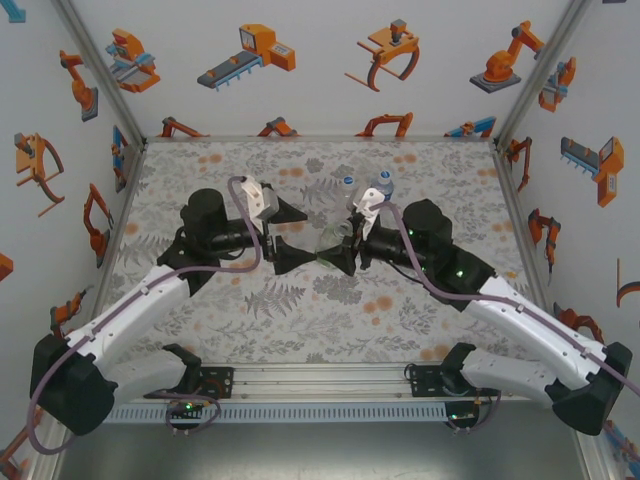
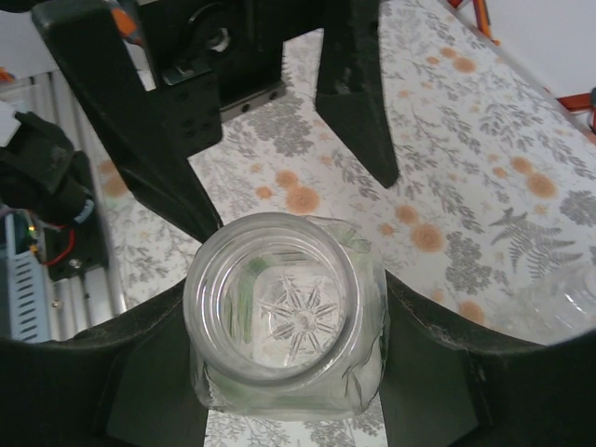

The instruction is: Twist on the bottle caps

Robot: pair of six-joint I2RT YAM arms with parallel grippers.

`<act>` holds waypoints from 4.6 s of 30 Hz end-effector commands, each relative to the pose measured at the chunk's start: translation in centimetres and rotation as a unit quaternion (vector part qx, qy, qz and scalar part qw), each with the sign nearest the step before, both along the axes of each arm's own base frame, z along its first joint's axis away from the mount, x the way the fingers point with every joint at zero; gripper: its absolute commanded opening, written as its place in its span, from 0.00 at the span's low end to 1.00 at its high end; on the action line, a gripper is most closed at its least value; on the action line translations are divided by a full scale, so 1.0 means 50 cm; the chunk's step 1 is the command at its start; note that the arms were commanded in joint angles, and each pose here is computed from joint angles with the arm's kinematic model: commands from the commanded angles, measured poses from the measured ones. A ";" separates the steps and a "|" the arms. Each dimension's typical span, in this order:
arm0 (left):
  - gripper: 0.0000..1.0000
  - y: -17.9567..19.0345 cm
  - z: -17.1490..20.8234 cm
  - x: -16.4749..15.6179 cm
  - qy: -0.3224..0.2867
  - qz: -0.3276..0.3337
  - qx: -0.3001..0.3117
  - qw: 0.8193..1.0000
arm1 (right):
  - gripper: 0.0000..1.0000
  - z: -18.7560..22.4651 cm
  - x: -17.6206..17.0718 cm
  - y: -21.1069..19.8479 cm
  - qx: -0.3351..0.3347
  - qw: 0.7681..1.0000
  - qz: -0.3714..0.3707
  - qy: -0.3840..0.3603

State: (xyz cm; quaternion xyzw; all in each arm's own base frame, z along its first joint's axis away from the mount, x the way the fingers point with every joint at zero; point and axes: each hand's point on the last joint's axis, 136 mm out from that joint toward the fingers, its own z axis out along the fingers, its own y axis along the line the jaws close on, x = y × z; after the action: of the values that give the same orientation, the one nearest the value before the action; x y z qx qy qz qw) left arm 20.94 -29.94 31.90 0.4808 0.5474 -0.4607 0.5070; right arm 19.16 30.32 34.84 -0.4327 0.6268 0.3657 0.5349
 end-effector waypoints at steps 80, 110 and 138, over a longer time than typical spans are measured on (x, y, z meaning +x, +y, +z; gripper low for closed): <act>0.03 0.095 -0.053 0.085 0.043 0.082 0.124 0.988 | 0.54 -0.502 0.348 -0.289 -0.164 0.807 -0.442 0.356; 0.03 0.089 -0.055 0.086 0.056 0.073 0.121 0.988 | 0.38 -0.603 0.355 -0.281 -0.230 0.766 -0.453 0.393; 0.03 0.085 -0.055 0.089 0.065 0.065 0.116 0.989 | 0.39 -0.609 0.226 -0.045 -0.302 0.789 -0.354 0.402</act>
State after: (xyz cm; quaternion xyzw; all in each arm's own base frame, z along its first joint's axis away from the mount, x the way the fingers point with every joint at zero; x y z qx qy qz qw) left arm 25.48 -25.65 28.31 0.4671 0.6683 -0.3810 0.4360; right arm 30.82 27.95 4.50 -0.1396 0.9684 0.0902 0.1857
